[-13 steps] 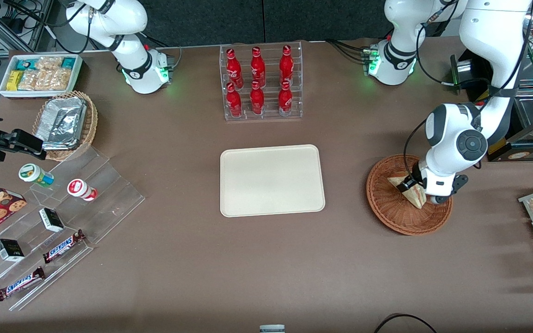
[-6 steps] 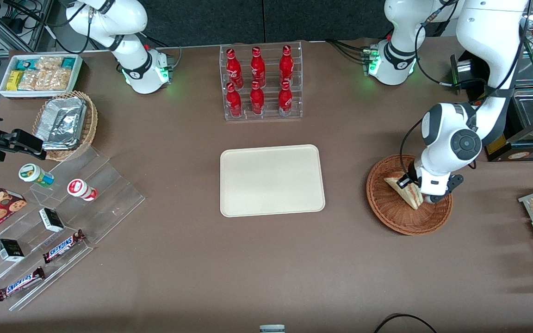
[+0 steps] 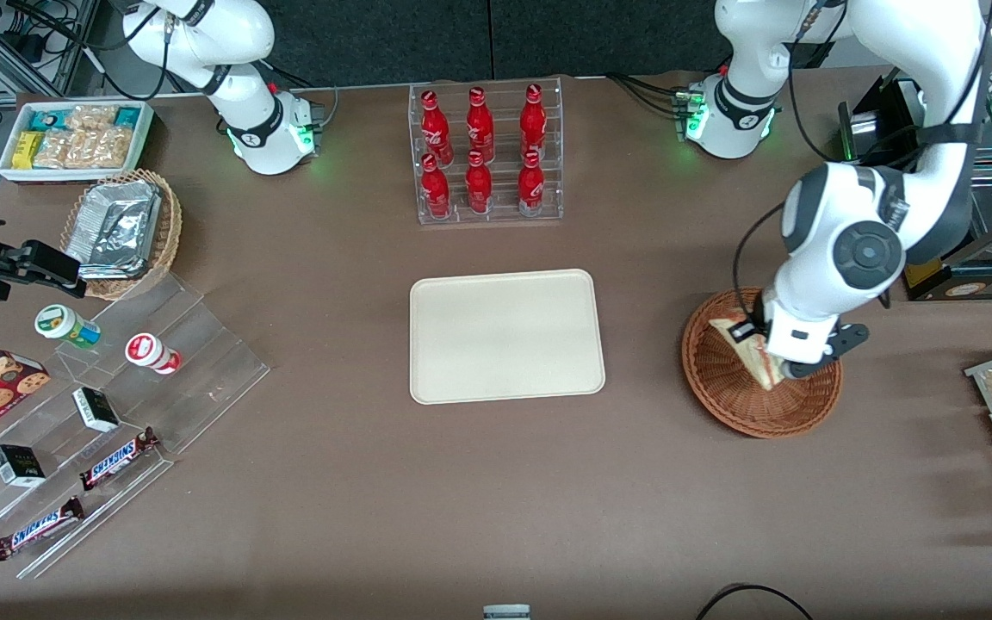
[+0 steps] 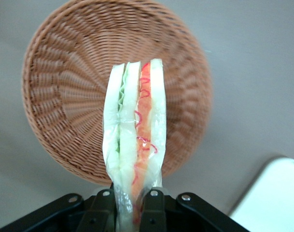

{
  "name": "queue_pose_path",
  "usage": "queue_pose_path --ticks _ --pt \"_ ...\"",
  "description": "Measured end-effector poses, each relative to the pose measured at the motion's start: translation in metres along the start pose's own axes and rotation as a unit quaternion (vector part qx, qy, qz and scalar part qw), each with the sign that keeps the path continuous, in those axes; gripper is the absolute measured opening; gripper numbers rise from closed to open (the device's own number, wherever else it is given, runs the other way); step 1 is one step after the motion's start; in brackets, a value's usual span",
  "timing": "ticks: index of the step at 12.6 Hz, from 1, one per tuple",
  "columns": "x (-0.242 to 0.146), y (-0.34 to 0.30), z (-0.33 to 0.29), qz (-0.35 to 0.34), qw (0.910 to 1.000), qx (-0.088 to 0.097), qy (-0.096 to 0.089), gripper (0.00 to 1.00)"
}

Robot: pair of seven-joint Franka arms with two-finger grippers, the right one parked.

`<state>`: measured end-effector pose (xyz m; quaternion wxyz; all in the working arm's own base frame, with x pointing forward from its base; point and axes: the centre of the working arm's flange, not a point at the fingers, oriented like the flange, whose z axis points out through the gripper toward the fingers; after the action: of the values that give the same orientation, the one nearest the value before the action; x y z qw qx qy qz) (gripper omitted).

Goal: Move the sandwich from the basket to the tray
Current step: 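Close the left gripper on the sandwich and lift it, then carry the sandwich with the left gripper over the beige tray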

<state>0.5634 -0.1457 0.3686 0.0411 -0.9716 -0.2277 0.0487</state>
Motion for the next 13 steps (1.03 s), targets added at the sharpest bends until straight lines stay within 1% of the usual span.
queue_pose_path --ticks 3,6,7,9,11,13 --pt "-0.041 0.056 -0.011 0.056 0.9983 -0.006 0.013 0.16" --pt "-0.084 0.122 -0.009 0.116 0.9930 -0.011 0.019 0.16" --pt "-0.095 0.141 -0.005 0.131 0.9911 -0.014 0.017 0.16" --pt "-0.114 0.179 0.003 0.154 0.9878 -0.026 0.006 0.16" --pt "-0.131 0.216 0.012 0.173 0.9842 -0.035 0.002 0.16" --pt "-0.153 0.247 0.033 0.181 0.9828 -0.032 -0.006 0.16"
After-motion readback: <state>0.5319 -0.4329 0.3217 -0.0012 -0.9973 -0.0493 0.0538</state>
